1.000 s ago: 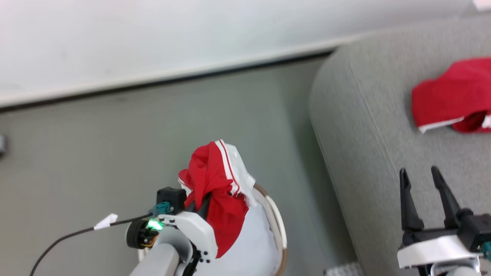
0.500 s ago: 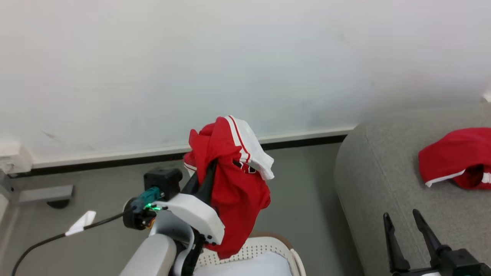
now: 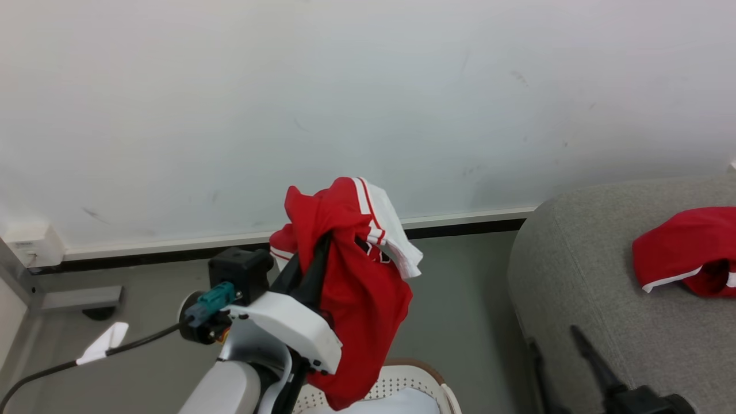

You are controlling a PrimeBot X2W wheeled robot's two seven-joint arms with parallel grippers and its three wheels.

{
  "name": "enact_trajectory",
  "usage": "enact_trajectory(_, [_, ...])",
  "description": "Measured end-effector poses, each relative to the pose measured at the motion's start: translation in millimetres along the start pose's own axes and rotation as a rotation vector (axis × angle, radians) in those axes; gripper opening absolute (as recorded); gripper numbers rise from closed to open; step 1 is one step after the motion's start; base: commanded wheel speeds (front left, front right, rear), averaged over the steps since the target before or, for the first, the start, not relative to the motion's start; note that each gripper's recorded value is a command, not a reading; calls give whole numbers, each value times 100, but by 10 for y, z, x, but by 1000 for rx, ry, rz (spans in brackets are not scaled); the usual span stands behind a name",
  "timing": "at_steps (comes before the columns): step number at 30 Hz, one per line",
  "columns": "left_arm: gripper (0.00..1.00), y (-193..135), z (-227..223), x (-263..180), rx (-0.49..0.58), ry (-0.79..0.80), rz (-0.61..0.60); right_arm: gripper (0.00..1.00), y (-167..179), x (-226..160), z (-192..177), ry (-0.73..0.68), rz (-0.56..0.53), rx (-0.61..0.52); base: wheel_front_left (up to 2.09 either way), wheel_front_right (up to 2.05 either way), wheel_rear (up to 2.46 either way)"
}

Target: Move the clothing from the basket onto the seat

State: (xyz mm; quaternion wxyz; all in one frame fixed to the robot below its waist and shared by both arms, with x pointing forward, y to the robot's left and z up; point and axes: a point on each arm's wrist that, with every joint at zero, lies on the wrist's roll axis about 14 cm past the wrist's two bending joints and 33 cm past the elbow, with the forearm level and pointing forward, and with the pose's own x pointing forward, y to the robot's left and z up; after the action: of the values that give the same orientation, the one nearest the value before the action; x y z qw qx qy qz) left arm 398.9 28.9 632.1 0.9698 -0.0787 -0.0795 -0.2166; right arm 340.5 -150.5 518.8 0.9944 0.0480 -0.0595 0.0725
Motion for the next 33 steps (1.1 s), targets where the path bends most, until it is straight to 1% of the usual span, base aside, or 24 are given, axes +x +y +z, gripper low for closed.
enact_trajectory(4, [0, -39, 16, -1, -2, -2, -9, 100, 445, 19, -53, 28, 153, 4, 0, 0, 0])
enact_trajectory(9, [0, -104, 20, 16, -7, -4, -27, 100, 894, 131, 49, 30, 320, 30, 0, 0, 0])
enact_trajectory(15, [0, -185, 13, 38, -12, -2, -53, 100, 1315, 289, 126, 38, 472, 32, 0, 0, 0])
enact_trajectory(19, [0, -253, 9, 41, -12, 1, -70, 100, 1531, 387, 110, 58, 541, 13, 0, 0, 0])
enact_trajectory(23, [0, -321, 13, 37, -13, 1, -90, 100, 1650, 487, 71, 86, 572, 11, 0, 0, 0])
enact_trajectory(27, [0, -416, 8, 38, -24, 4, -116, 100, 1730, 558, 39, 114, 593, 42, 0, 0, 0])
enact_trajectory(28, [0, -424, 9, 39, -26, 4, -117, 89, 1732, 577, 41, 115, 592, 53, 0, 0, 0])
enact_trajectory(29, [0, -429, 8, 37, -27, 4, -118, 29, 1733, 598, 43, 115, 593, 54, 0, 0, 0])
enact_trajectory(30, [0, -432, 2, 34, -28, 6, -118, 0, 1740, 616, 50, 115, 595, 59, 0, 0, 0])
enact_trajectory(33, [0, -426, -14, 28, -28, 11, -116, 0, 1798, 626, 66, 116, 612, 82, 0, 0, 0])
